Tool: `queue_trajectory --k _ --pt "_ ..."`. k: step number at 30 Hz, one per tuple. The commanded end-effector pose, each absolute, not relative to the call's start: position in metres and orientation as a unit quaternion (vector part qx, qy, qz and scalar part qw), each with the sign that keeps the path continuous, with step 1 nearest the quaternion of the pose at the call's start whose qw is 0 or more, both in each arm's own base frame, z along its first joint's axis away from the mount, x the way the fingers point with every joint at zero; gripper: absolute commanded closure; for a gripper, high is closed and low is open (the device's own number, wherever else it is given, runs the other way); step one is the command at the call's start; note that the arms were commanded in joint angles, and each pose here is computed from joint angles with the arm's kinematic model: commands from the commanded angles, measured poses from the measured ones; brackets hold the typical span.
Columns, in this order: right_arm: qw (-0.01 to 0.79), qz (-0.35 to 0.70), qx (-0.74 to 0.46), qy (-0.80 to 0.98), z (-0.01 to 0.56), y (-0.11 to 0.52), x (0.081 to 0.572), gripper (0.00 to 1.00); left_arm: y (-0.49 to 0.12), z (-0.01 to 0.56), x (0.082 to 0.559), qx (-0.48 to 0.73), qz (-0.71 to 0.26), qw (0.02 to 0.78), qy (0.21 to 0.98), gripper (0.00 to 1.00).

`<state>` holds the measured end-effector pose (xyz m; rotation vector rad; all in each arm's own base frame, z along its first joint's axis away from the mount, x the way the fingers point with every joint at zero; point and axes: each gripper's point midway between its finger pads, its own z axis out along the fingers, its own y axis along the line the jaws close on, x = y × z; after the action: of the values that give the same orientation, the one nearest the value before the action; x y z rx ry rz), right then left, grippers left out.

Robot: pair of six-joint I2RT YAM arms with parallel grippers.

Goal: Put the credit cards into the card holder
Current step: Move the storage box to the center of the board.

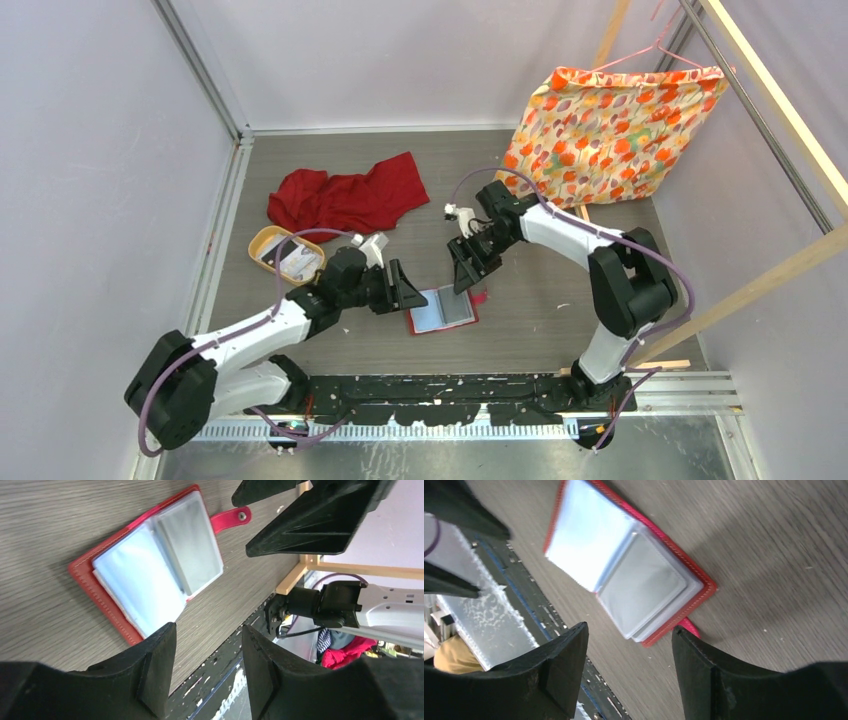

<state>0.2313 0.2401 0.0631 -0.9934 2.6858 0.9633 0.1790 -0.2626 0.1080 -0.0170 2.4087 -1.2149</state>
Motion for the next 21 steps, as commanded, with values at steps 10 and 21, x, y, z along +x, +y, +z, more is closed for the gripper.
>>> queue_trajectory --k 10,21 --pt "-0.017 0.427 -0.282 0.859 0.064 0.267 0.215 0.67 -0.305 0.118 0.216 -0.007 -0.505 0.286 0.814 0.55" --pt "-0.013 0.32 -0.247 0.914 0.027 0.234 0.239 0.87 -0.312 0.088 0.219 -0.009 -0.492 0.259 0.831 0.64"
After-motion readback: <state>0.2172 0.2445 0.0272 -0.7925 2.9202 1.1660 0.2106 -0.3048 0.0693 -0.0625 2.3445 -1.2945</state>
